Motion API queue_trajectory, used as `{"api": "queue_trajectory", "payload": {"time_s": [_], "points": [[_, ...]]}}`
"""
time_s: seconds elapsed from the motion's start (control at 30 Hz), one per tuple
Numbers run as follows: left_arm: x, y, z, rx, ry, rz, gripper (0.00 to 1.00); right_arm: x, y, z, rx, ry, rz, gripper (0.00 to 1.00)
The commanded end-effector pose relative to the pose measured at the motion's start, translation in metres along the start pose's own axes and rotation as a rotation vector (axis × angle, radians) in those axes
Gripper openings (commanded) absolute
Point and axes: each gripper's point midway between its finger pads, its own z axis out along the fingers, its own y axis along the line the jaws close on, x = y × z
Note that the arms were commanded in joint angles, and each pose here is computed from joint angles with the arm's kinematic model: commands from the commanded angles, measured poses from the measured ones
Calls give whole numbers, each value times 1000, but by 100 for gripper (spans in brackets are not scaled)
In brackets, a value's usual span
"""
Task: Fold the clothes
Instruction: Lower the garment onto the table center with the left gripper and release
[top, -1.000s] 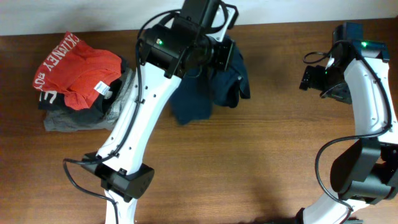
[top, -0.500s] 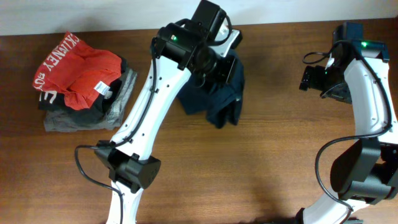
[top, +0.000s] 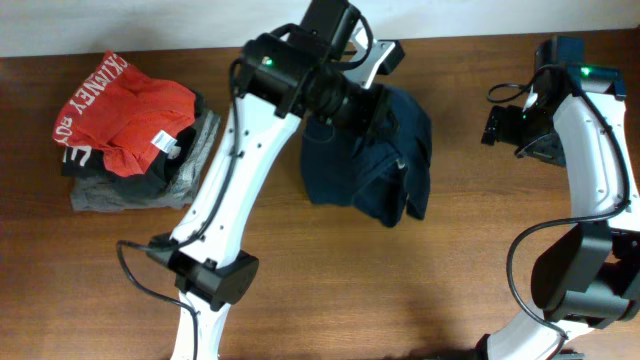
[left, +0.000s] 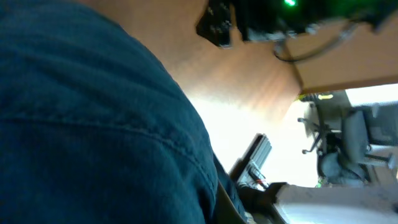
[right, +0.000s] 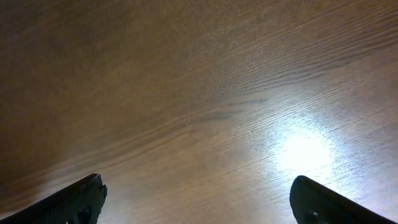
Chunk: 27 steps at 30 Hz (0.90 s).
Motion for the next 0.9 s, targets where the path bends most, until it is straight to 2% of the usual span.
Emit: {"api": "queue_trajectory", "payload": {"time_s": [0.0,0.13,0.2,0.3,0.37,0.53,0.6,0.7,0.73,0.87], "points": [[15,-35,-39,43,-29,81,0,-8,5,-14,-64,-49,76,99],[29,-74,-50,152,-19,153,0,-11,8,-15,-188,-33,123,99],[36,-84,-49,163,-3,169,0,-11,4,-15,-189,-27,133,99],[43,-85,-46,138,14,163,0,-9,-1,-15,-184,-20,107,99],[45,-74,-39,103,37,108,1,-8,-3,-14,-182,-18,109,99],[60,-33,-3,16,169,-28,1,-10,-3,-15,-184,-26,110,99],[59,-9,13,-20,185,-75,7,-12,-3,-15,-185,-32,110,99],[36,27,31,-43,115,-136,19,-14,-2,-15,-186,-39,110,99],[27,41,35,-58,80,-173,30,-14,-2,-15,-186,-40,110,99],[-10,107,43,-118,-86,-337,38,-14,-2,-15,-186,-40,110,98]]}}
